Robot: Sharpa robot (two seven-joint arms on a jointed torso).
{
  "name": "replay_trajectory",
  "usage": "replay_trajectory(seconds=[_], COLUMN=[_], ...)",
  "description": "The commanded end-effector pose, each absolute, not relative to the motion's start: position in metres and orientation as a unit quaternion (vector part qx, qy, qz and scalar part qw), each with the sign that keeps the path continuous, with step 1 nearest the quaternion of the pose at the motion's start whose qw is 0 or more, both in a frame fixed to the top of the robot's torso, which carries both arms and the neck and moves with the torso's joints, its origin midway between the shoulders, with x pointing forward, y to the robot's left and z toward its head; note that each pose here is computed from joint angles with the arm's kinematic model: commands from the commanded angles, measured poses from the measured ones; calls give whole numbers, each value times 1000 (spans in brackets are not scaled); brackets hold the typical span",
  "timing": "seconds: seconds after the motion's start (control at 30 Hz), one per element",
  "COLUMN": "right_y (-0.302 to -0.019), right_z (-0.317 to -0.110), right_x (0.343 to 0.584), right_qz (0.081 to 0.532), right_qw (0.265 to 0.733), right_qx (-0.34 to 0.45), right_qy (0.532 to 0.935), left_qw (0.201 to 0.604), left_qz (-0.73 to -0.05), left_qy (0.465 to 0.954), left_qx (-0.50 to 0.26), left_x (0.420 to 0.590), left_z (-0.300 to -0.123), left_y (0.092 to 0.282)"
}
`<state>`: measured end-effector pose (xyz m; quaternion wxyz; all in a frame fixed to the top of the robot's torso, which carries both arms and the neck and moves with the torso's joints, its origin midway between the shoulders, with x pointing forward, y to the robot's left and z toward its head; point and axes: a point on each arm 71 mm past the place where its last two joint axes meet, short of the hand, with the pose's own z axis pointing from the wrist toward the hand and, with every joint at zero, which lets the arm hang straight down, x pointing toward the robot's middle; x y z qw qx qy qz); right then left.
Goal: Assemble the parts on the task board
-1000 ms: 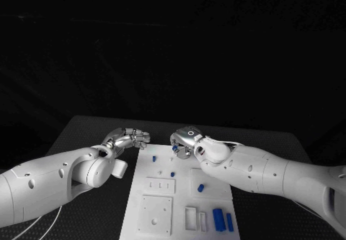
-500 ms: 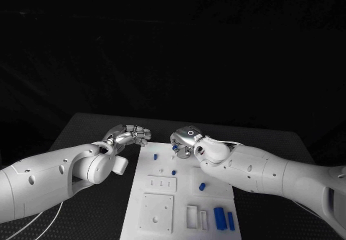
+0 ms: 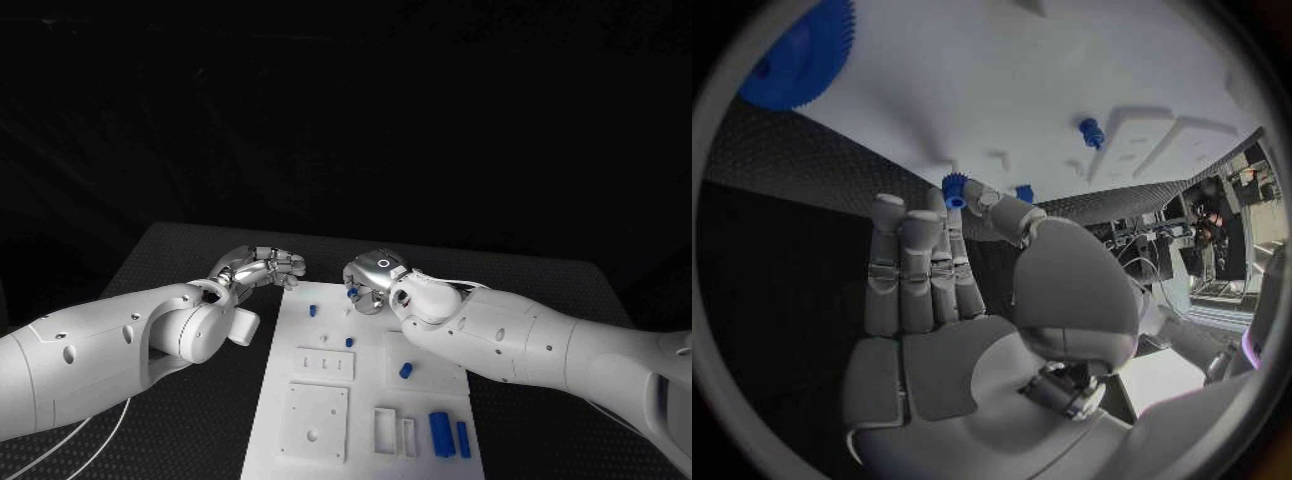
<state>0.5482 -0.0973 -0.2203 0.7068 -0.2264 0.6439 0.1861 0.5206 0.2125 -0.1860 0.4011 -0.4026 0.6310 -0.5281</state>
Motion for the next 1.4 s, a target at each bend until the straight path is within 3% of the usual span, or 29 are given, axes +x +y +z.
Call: replay_trajectory(seconds=[0.03,0.47,0.93,1.4], right_y=[-96,-95,-99,-134], right_z=[-224,-228,-223,-210], right_x=[548,548,550,544], right_qz=[181,182,220,241], right_qw=[700,694,709,726], right_qx=[-231,-229,-181,-147], right_qy=[651,658,645,627], left_qw=[398,398,402,411], left_qz=[-534,-532,-528,-525], left_qy=[631,633,633,627], left_qx=[-398,-397,-400,-404], left_x=[521,521,522,524], left_z=[-184,-184,-183,-182], left_y=[210,209,211,220])
